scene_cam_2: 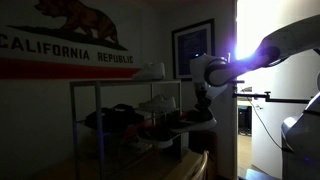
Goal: Move the black shoe on the right to the top compartment of the shoe rack
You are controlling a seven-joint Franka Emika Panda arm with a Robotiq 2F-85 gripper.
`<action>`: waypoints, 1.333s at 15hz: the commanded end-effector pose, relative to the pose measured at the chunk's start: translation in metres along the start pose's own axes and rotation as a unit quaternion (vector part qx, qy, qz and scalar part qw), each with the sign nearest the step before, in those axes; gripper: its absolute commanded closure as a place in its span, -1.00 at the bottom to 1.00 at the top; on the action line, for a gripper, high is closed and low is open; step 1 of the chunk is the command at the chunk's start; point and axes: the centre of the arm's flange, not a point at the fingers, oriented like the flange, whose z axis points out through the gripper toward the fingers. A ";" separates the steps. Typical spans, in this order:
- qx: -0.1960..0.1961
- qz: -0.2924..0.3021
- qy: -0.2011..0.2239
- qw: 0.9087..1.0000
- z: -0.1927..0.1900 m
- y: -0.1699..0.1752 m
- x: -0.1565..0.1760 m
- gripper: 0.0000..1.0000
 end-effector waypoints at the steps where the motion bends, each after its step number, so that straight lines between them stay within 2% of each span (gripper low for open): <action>1: -0.023 -0.041 -0.023 0.999 -0.041 0.031 -0.021 0.85; 4: -0.041 -0.061 -0.034 0.997 -0.072 0.051 -0.031 0.85; 6: -0.044 -0.065 -0.024 0.997 -0.099 0.065 -0.034 0.85; 11: -0.066 -0.058 0.016 0.996 -0.168 0.098 -0.029 0.85; 15: -0.083 -0.023 0.048 0.995 -0.217 0.128 -0.023 0.85; 20: -0.099 0.005 0.091 0.991 -0.274 0.147 -0.015 0.85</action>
